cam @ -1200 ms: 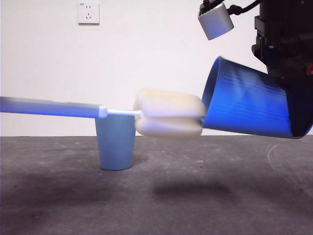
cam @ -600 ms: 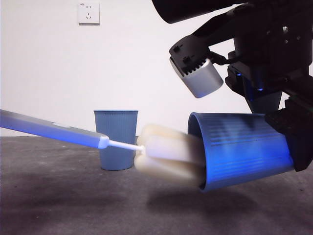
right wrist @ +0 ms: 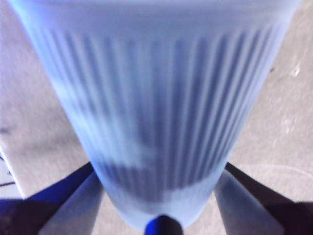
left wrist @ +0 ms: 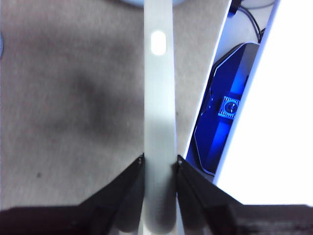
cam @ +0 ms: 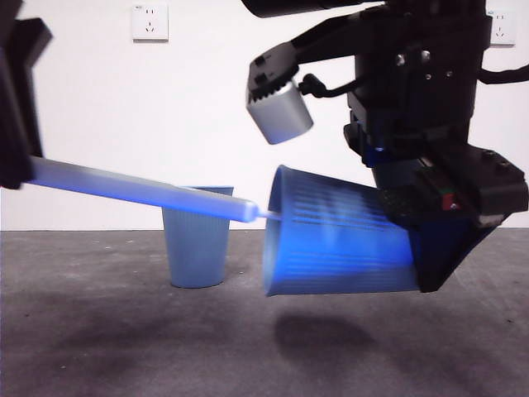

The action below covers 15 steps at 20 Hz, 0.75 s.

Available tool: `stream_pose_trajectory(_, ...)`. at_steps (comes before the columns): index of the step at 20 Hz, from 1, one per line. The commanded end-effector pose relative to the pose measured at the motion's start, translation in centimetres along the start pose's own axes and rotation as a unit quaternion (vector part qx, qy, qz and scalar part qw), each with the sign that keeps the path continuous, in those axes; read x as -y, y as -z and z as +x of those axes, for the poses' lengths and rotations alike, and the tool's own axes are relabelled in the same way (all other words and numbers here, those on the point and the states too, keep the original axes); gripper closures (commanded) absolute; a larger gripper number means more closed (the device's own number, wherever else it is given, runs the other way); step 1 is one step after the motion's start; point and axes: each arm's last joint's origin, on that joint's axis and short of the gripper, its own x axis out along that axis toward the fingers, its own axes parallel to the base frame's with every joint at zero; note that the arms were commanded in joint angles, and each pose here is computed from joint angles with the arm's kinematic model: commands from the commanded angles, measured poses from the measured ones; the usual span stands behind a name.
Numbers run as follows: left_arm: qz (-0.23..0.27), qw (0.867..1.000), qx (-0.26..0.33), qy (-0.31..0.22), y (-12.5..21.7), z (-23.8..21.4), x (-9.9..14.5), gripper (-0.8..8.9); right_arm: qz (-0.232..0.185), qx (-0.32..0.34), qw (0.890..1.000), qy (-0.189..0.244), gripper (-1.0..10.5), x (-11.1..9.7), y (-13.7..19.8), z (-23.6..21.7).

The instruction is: Pick up the cup brush,pick up the cup,insert the brush into the cup,clean the cup,put the cup brush back,put the cup back to the fixed position on the table

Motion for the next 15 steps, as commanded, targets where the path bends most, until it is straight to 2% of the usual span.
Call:
stream_pose_trajectory(1, 0.003, 1.0, 0.002, 0.003, -0.4, 0.8, 0.0, 8.23, -0.002, 0.013, 1.0, 0.0, 9.6, 0.0, -0.4, -0.1)
stream_pose_trajectory(8, -0.007, 1.0, -0.003, -0.001, -1.2, 2.1, -0.3, 8.22, 0.004, 0.013, 1.0, 0.002, 9.6, 0.1, -0.4, -0.1)
stream_pose_trajectory(12, -0.027, 0.997, -0.061, -0.03, 0.1, 1.7, -0.6, 8.22, 0.007, 0.004, 1.0, 0.007, 9.6, 0.1, -0.3, 0.0)
stream_pose_trajectory(15, -0.046, 0.995, -0.078, -0.031, 1.1, 0.9, -0.9, 8.22, 0.021, 0.004, 1.0, 0.007, 9.6, 0.1, -0.2, 0.0)
